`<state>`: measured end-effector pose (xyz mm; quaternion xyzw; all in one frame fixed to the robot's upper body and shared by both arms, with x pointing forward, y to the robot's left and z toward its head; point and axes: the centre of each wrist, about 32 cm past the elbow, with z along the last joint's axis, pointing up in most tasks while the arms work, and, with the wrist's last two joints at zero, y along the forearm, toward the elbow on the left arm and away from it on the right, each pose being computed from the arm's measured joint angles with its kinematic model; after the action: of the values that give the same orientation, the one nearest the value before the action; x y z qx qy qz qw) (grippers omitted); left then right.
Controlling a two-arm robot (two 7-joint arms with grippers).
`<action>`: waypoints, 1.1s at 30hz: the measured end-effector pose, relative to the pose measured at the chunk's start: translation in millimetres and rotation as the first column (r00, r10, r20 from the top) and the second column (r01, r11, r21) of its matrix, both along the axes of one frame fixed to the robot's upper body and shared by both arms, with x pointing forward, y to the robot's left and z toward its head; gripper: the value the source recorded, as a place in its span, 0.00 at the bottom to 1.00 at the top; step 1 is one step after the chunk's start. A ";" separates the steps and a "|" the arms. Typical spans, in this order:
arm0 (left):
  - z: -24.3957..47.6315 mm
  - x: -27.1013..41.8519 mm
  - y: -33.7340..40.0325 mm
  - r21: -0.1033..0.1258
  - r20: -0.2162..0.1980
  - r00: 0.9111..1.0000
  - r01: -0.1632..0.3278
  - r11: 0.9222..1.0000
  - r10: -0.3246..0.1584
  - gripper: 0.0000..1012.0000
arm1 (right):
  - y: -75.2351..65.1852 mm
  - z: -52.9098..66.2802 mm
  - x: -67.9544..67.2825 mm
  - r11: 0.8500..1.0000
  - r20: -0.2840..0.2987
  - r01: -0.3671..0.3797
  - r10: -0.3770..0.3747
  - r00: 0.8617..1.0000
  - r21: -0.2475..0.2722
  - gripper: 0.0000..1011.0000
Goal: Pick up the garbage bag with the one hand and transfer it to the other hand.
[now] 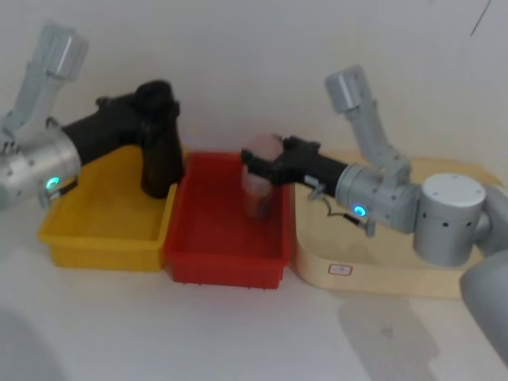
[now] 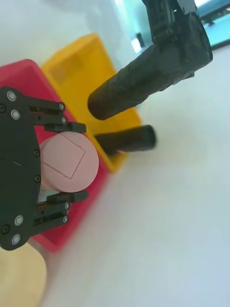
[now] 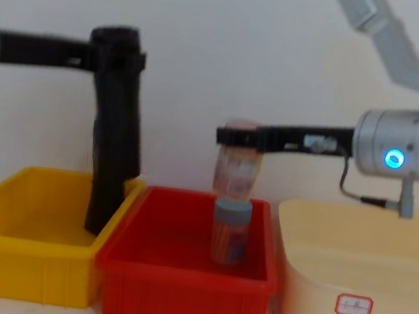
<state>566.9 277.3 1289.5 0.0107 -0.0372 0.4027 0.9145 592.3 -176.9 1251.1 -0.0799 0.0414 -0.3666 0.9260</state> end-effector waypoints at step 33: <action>23.3 89.4 -165.7 -0.037 0.109 0.898 0.433 0.901 -0.427 0.37 | -55.8 41.9 -59.5 0.912 0.203 0.410 -0.403 0.893 0.006 0.68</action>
<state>656.3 111.6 1312.8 -0.0451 -0.0714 0.1919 0.9778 532.8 -232.7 1293.0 -0.0492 -0.0426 -0.5589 0.8267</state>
